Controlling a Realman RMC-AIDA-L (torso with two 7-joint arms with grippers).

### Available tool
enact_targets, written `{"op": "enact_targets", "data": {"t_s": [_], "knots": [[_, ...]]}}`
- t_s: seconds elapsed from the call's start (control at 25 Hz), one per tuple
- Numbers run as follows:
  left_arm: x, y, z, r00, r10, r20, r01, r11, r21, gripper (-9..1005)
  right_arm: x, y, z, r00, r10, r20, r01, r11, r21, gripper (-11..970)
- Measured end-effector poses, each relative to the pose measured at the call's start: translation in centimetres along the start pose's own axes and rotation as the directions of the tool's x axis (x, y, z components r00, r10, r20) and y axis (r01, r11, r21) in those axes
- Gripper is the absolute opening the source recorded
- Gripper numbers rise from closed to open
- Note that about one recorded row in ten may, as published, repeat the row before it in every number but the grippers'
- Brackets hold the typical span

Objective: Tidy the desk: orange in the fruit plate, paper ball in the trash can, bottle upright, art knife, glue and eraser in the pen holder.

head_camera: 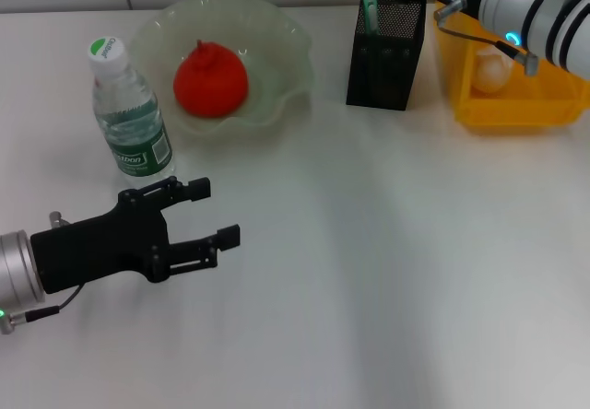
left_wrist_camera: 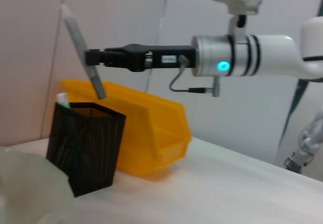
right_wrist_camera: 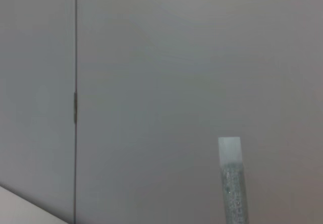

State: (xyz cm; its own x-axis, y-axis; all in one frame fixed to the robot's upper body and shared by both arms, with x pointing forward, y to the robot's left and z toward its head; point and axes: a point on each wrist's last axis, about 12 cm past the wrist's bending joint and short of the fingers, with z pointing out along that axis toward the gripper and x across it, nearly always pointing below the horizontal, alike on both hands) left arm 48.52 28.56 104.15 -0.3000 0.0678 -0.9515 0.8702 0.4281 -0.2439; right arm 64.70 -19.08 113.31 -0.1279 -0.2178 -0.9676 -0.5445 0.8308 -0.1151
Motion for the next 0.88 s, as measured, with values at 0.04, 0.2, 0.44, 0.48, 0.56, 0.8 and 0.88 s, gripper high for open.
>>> {"op": "enact_targets", "data": {"t_s": [0.04, 0.2, 0.44, 0.48, 0.56, 0.8, 0.88], "knots": [[0.0, 0.1, 0.0, 1.0, -0.013, 0.001, 0.013, 1.0, -0.005, 847, 0.0, 0.0, 0.0, 1.0, -0.002, 0.0, 0.002, 1.0, 0.0, 125], [-0.1, 0.2, 0.0, 0.999, -0.039, -0.001, 0.039, 0.999, -0.014, 847, 0.0, 0.2, 0.3, 1.0, -0.011, -0.01, 0.011, 1.0, -0.002, 124], [-0.1, 0.3, -0.1, 0.999, -0.046, 0.011, 0.046, 0.998, -0.029, 847, 0.8, 0.5, 0.5, 0.998, -0.03, -0.047, 0.031, 0.999, 0.021, 124], [-0.1, 0.3, -0.1, 0.999, -0.046, 0.012, 0.047, 0.998, -0.03, 847, 0.8, 0.5, 0.5, 0.998, -0.029, -0.049, 0.03, 0.999, 0.023, 124], [-0.1, 0.3, -0.1, 0.999, -0.047, 0.013, 0.047, 0.998, -0.031, 847, 0.9, 0.5, 0.5, 0.998, -0.024, -0.053, 0.025, 0.999, 0.023, 136], [-0.1, 0.3, -0.1, 0.999, -0.046, 0.016, 0.047, 0.998, -0.03, 847, 1.3, 0.5, 0.4, 0.998, -0.014, -0.062, 0.015, 1.0, 0.019, 173], [-0.2, 0.4, -0.1, 0.999, -0.046, 0.022, 0.046, 0.998, -0.031, 847, 1.4, 0.5, 0.4, 0.998, -0.009, -0.064, 0.01, 1.0, 0.018, 185]]}}
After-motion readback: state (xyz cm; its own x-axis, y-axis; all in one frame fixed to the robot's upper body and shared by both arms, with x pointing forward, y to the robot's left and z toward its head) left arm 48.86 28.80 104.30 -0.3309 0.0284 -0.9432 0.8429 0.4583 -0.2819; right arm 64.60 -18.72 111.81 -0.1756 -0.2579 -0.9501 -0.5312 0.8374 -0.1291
